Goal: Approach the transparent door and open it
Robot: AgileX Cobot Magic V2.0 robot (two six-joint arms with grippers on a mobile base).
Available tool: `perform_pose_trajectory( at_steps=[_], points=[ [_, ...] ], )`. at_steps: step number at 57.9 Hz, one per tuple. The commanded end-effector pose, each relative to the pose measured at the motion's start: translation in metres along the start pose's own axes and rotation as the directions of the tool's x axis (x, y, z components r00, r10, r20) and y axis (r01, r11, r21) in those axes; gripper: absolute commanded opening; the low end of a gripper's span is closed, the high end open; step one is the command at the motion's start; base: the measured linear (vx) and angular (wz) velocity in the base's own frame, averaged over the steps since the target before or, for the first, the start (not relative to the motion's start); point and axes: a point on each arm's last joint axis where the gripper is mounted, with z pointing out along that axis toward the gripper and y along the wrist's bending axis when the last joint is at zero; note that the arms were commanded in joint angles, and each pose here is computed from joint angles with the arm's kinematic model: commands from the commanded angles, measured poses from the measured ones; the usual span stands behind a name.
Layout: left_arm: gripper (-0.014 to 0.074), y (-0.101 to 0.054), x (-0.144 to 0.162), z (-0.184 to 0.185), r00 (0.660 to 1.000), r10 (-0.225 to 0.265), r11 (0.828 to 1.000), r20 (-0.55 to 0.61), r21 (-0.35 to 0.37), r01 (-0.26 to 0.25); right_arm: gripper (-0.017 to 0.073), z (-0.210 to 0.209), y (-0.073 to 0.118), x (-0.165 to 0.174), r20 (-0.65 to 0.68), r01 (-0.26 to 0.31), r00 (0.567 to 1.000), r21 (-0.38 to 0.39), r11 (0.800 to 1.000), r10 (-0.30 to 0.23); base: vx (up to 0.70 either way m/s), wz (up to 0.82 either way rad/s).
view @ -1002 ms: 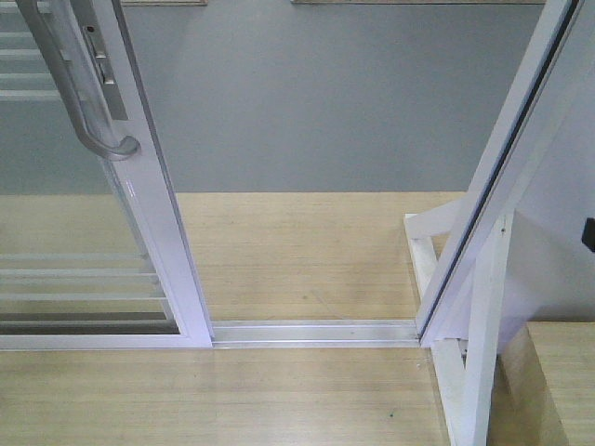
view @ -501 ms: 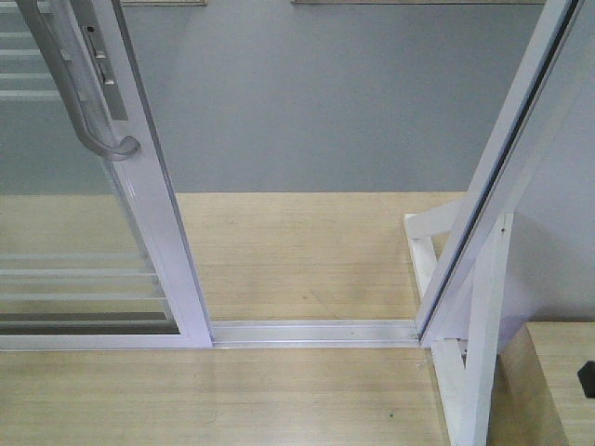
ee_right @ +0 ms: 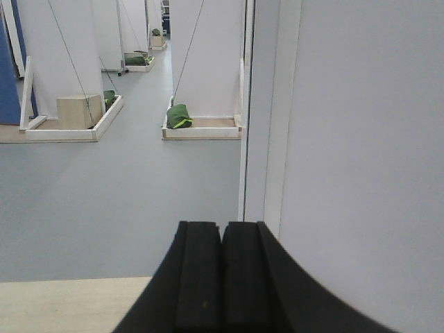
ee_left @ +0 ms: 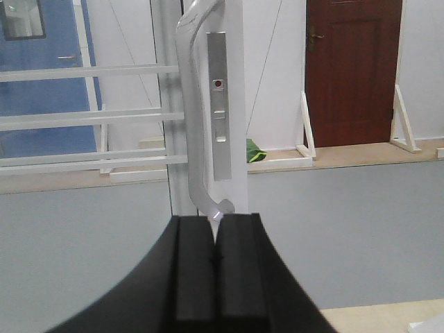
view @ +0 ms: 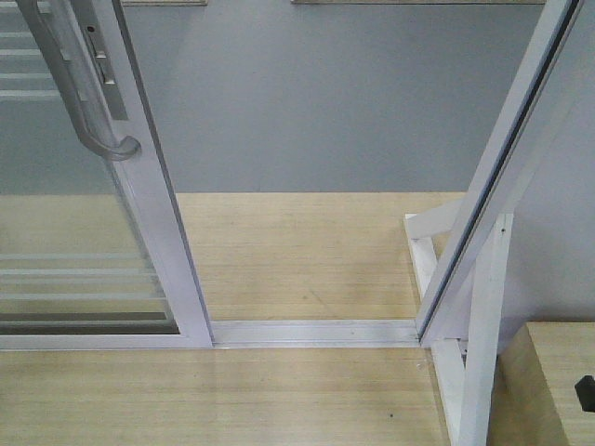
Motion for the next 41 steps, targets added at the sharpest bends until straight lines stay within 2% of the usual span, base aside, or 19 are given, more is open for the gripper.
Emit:
perform_pose_trajectory(
  at_steps=[1,41],
  points=[
    [-0.0006,-0.0001,-0.0034,-0.0002,0.997,-0.015,1.0,0.074,0.003,0.015,-0.0009,-0.0014,0.0002,-0.0073,0.103,0.018,0.994,0.002,1.0,-0.018,0.0,0.0],
    [-0.0006,-0.0001,-0.0034,-0.0002,0.997,-0.015,1.0,0.074,0.003,0.015,-0.0009,-0.0014,0.0001,-0.0074,0.103,0.02,0.994,0.002,1.0,-0.021,0.0,0.0]
  ],
)
